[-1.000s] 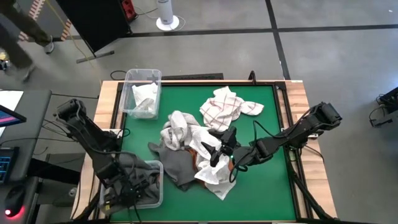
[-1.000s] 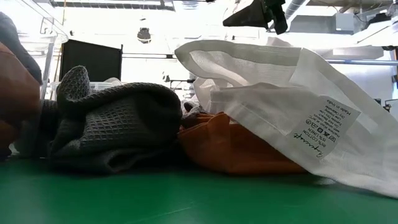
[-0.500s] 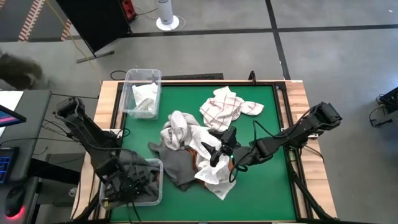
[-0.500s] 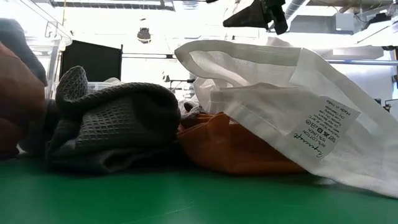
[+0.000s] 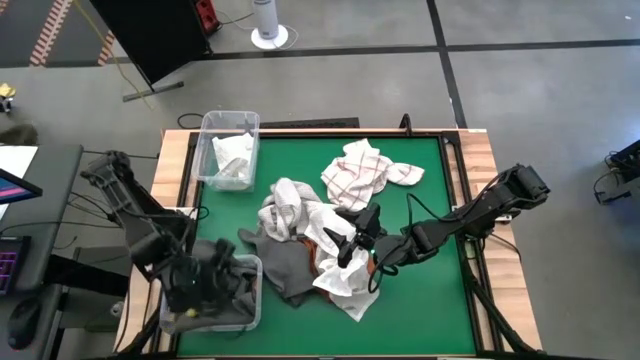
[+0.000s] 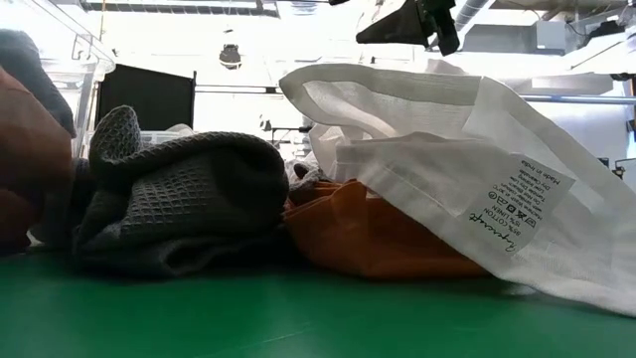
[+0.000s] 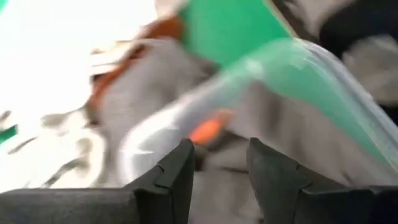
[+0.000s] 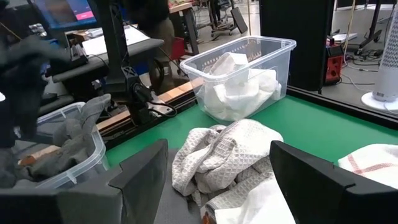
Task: Sort towels by color in basket
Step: Put the dark white towel into the top transparent bin
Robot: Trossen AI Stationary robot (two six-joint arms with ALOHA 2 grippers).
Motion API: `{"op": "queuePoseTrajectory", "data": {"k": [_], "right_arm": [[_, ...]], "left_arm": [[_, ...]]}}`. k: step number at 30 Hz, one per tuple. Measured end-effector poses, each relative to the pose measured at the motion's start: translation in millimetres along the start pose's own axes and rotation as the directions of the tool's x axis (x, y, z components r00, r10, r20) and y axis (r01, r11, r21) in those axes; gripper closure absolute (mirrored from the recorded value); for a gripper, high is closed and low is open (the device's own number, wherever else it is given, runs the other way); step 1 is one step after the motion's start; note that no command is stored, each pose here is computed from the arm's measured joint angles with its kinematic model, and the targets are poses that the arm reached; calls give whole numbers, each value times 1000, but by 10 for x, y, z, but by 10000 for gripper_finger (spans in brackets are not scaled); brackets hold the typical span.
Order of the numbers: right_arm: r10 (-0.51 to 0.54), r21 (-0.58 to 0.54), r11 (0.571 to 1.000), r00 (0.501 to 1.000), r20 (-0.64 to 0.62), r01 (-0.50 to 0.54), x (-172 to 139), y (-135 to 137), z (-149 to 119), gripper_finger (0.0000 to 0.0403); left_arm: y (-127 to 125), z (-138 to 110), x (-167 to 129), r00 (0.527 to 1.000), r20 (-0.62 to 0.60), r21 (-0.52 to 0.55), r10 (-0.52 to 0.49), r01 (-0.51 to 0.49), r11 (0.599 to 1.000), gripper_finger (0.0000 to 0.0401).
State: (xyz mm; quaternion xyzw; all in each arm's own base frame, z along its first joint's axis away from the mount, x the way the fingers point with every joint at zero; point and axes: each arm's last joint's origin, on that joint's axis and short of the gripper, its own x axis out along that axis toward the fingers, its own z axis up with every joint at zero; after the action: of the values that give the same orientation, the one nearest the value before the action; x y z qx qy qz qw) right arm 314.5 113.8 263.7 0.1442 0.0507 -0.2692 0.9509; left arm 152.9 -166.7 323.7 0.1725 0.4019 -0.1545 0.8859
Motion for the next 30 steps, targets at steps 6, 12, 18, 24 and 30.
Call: {"op": "queuePoseTrajectory", "data": {"k": [6, 12, 18, 24, 30], "right_arm": [[-11, 3, 1000, 1000, 2, 11, 35, -27, 13, 92], [-20, 16, 1000, 1000, 0, 20, 86, -45, -3, 92], [-34, 49, 998, 999, -21, 35, 138, -27, -126, 92], [-57, 27, 998, 998, -31, 58, 227, -50, -213, 92], [-46, -13, 999, 999, -22, 45, 197, -4, -191, 93]], "left_arm": [[365, 119, 28, 984, 8, -252, 179, -171, 952, 264], [601, 71, 264, 963, -4, -279, 268, -258, 925, 264], [512, 177, 441, 936, 233, -105, 266, -248, 963, 264], [714, 249, 152, 865, 372, -163, 336, -295, 941, 264], [793, 220, -5, 840, 407, -265, 358, -266, 927, 264]]}}
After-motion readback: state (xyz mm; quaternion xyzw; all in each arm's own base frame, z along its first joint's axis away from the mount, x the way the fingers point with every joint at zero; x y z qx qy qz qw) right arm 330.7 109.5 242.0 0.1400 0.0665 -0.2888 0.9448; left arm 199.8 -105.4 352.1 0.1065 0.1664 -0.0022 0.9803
